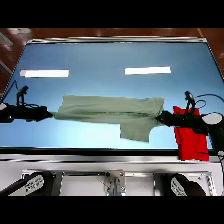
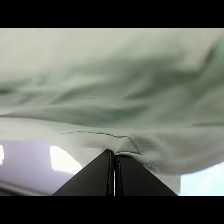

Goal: Fold the shirts.

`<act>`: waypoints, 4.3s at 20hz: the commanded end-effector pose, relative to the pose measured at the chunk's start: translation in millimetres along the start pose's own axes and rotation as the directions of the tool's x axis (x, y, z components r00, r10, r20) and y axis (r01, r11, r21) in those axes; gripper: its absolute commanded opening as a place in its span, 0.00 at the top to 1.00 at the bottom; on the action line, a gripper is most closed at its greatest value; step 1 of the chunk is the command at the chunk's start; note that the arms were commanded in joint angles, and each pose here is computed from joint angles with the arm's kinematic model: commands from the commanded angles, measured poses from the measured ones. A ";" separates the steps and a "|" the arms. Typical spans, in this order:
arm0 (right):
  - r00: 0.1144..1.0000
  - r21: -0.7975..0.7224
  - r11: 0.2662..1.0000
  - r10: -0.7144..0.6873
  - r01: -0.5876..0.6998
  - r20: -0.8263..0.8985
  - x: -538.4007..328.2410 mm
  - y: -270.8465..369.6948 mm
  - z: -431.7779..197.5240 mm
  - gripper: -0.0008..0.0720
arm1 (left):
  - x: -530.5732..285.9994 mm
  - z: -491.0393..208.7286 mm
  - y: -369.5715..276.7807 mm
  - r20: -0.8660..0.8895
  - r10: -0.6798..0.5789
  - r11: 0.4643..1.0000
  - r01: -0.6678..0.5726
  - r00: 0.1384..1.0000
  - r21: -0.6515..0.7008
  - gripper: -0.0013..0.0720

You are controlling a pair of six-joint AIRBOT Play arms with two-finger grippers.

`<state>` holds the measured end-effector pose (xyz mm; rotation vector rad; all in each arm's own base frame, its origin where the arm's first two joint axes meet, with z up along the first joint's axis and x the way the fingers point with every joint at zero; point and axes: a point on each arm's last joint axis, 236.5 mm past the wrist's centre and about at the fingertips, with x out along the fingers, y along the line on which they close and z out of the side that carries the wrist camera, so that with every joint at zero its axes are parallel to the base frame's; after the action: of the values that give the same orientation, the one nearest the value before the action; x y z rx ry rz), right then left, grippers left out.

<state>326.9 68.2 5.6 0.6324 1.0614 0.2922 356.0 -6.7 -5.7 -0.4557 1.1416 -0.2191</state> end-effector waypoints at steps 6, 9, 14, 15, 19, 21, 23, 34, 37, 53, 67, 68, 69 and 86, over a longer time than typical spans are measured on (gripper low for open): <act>0.994 0.008 1.000 0.014 -0.015 0.105 58.0 10.7 109.9 0.90 | 31.3 91.2 -13.9 0.105 -0.041 0.999 0.042 0.994 0.000 0.94; 0.997 0.044 0.999 0.005 -0.008 0.074 94.5 -1.3 128.4 0.90 | 61.9 108.1 -7.4 0.070 -0.048 0.998 0.051 0.996 -0.042 0.94; 0.996 0.087 0.992 -0.087 0.086 0.009 116.8 -44.4 118.3 0.90 | 102.3 109.0 1.5 -0.032 -0.076 0.992 0.072 0.997 -0.104 0.73; 0.992 0.052 0.991 -0.124 0.124 -0.010 118.0 -53.5 113.6 0.89 | 107.5 101.1 -0.3 -0.072 -0.088 0.991 0.081 0.994 -0.106 0.46; 0.984 -0.026 0.985 -0.172 0.171 -0.038 97.2 -64.2 109.6 0.10 | 94.6 74.8 0.0 -0.201 -0.111 0.991 0.093 0.973 -0.099 0.04; 0.967 -0.063 0.968 -0.248 0.244 -0.059 67.2 -83.8 107.4 0.06 | 74.9 67.8 2.4 -0.261 -0.135 0.988 0.109 0.956 -0.113 0.05; 0.947 0.021 0.955 -0.292 0.297 -0.136 46.6 -108.0 91.7 0.06 | 56.5 62.3 0.8 -0.306 -0.160 0.982 0.120 0.939 -0.144 0.08; 0.957 0.234 0.962 -0.072 0.141 -0.281 121.6 -93.6 51.1 0.06 | 16.2 75.4 -68.5 -0.235 -0.253 0.967 0.247 0.939 -0.054 0.08; 0.950 0.246 0.961 -0.046 0.126 -0.309 134.5 -87.7 41.2 0.45 | 19.6 72.1 -80.5 -0.248 -0.266 0.964 0.264 0.932 -0.040 0.08; 0.989 -0.025 0.999 -0.042 0.038 -0.141 -40.2 40.4 59.2 0.90 | 156.6 -15.5 -258.0 -0.371 -0.324 0.901 0.404 0.870 0.161 0.94; 0.993 -0.124 0.992 -0.045 0.031 -0.114 -119.5 91.5 9.8 0.90 | 220.1 -182.9 -401.2 -0.519 -0.480 0.825 0.565 0.708 0.008 0.94; 0.991 -0.120 0.992 -0.046 0.031 -0.129 -120.7 91.7 5.5 0.90 | 219.6 -180.3 -404.4 -0.508 -0.494 0.822 0.569 0.706 -0.009 0.94; 0.989 -0.110 0.993 -0.046 0.031 -0.138 -120.9 91.9 3.3 0.90 | 219.8 -176.6 -402.4 -0.504 -0.495 0.823 0.568 0.708 -0.011 0.94; 0.972 -0.013 0.972 0.234 -0.235 -0.030 179.9 241.5 -18.5 0.90 | -113.7 153.0 -199.4 0.266 -0.463 0.879 0.401 0.845 0.258 0.94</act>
<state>389.4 302.4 62.5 0.6052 1.0655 0.5786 483.8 -159.2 187.8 -0.5925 0.7528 -0.6768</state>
